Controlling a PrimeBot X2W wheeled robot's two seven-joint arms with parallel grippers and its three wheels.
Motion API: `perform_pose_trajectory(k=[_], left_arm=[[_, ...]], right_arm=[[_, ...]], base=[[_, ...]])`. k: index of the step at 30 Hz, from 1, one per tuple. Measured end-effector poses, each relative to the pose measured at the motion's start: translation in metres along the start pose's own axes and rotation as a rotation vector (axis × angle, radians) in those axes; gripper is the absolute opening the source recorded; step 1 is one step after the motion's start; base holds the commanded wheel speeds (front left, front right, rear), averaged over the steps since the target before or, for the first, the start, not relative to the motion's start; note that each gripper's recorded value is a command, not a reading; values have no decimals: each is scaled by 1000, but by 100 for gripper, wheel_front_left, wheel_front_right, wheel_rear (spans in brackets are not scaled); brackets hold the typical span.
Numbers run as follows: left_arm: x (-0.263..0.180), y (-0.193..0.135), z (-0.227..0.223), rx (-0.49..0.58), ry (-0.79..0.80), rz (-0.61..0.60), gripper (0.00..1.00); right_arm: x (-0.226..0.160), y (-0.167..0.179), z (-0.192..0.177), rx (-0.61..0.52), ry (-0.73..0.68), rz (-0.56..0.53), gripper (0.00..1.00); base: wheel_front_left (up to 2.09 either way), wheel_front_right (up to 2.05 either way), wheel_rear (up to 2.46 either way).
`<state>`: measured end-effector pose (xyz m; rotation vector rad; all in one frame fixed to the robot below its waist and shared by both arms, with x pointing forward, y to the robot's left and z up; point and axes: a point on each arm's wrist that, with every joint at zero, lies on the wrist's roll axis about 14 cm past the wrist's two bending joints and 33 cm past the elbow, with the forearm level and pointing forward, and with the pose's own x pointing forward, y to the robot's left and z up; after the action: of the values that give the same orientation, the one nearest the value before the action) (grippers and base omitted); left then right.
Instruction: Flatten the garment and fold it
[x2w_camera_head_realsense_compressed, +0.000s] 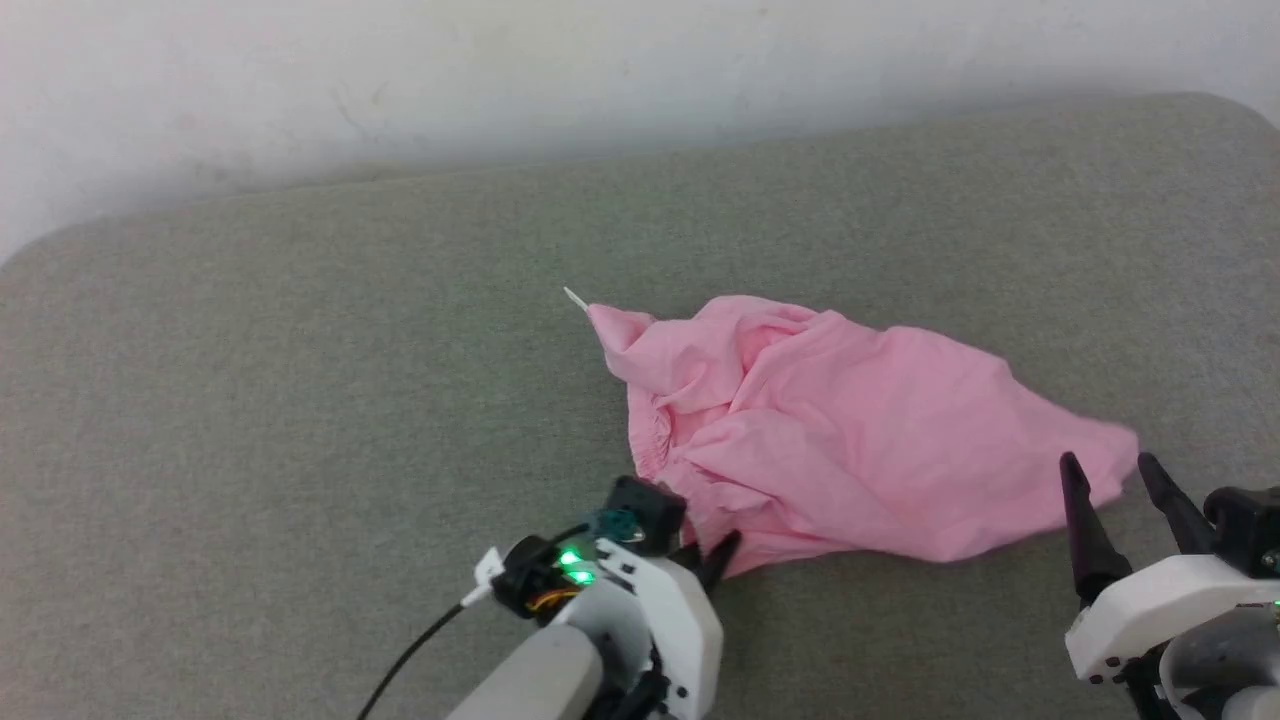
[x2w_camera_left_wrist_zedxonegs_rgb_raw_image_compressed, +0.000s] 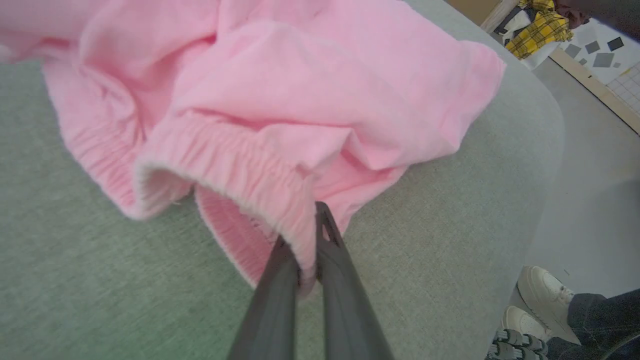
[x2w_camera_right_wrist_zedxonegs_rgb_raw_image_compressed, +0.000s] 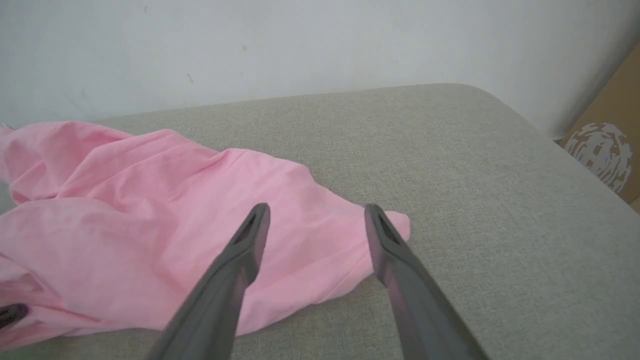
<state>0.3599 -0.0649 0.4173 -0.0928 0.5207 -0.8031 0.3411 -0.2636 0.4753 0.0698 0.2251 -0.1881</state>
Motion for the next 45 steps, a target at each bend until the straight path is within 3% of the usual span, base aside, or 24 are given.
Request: perform_pose_trajectory(k=[12, 23, 24, 26, 32, 36, 39, 45], left_arm=[[-66, 89, -23, -150, -39, 323, 0], [-77, 94, -25, -190, -43, 350, 0], [-77, 93, -25, -194, -42, 347, 0], [-77, 92, -26, -195, -37, 344, 0], [-76, 87, -24, -196, -34, 323, 0], [-75, 71, -1, -234, -88, 228, 0], [-76, 58, 28, -267, -149, 125, 0], [-84, 73, 112, -183, -250, 27, 0]], right_arm=[[-8, -8, -58, 9, 319, -19, 100], [-13, 24, -117, -11, 621, 72, 100], [-13, 25, -119, -14, 641, 75, 57], [-12, 26, -119, -17, 662, 79, 4], [-14, 33, -116, -8, 702, 101, 0], [-13, 42, -99, -2, 682, 134, 0], [0, 52, -63, -34, 595, 167, 0], [48, 63, 43, -187, 349, 216, 0]], base=[[0, 0, 0], [0, 0, 0], [0, 0, 0], [0, 0, 0], [0, 0, 0], [0, 0, 0], [0, 0, 0], [0, 0, 0]])
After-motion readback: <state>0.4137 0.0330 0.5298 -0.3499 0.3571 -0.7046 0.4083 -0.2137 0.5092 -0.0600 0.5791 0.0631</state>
